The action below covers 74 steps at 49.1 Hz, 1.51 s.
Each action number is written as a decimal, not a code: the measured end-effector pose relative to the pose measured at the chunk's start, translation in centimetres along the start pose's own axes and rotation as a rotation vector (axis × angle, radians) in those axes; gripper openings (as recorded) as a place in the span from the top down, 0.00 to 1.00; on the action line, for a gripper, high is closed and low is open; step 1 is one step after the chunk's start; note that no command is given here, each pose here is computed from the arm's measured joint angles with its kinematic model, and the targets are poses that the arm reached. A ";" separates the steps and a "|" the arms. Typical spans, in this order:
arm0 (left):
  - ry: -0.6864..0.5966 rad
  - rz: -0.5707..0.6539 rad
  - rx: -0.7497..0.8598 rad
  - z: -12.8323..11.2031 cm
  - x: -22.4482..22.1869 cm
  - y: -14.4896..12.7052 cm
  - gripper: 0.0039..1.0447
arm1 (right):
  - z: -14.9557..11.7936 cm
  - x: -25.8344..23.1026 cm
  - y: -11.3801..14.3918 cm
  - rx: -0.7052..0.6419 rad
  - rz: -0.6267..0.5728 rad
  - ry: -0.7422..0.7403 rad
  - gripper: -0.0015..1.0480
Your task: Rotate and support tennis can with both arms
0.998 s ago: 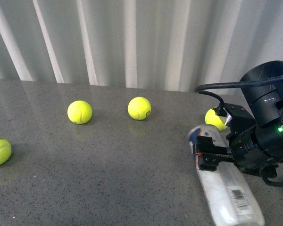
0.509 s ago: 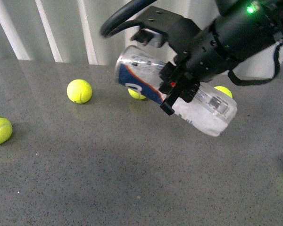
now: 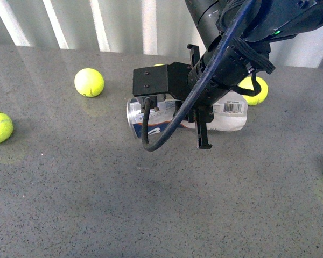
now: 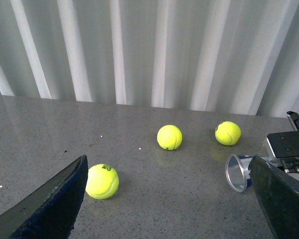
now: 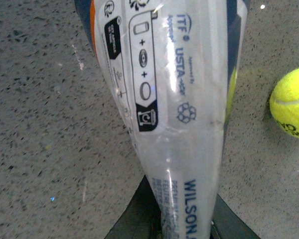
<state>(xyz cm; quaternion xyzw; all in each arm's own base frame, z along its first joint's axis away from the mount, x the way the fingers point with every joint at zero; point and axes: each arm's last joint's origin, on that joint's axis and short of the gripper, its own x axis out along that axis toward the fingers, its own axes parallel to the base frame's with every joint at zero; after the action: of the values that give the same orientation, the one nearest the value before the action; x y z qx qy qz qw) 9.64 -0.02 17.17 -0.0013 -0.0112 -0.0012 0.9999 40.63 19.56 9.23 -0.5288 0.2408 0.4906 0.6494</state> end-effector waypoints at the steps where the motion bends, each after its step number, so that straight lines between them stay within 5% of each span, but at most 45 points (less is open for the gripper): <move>1: 0.000 0.000 0.000 0.0 0.0 0.0 0.06 | 0.0 0.1 -0.1 0.001 -0.003 -0.004 0.92; 19: 0.000 0.000 0.000 0.0 0.0 0.0 0.06 | 1.0 2.8 -0.2 0.049 -0.072 -0.053 0.92; 44: 0.000 0.000 0.000 0.0 0.0 0.0 0.06 | 1.8 1.8 0.7 0.215 -0.092 -0.124 0.06; 61: 0.000 0.000 0.000 0.0 0.0 0.0 0.06 | 2.9 -2.9 0.2 0.382 -0.139 -0.220 0.07; 74: 0.000 0.000 0.000 0.0 0.0 0.0 0.06 | 2.0 -11.2 0.4 0.908 -0.411 -0.277 0.07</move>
<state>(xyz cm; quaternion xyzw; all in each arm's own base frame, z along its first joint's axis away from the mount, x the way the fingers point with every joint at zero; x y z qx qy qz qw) 9.64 -0.02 17.17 -0.0013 -0.0112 -0.0012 0.9999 35.34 17.12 18.97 -0.1601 0.2324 0.2641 0.9223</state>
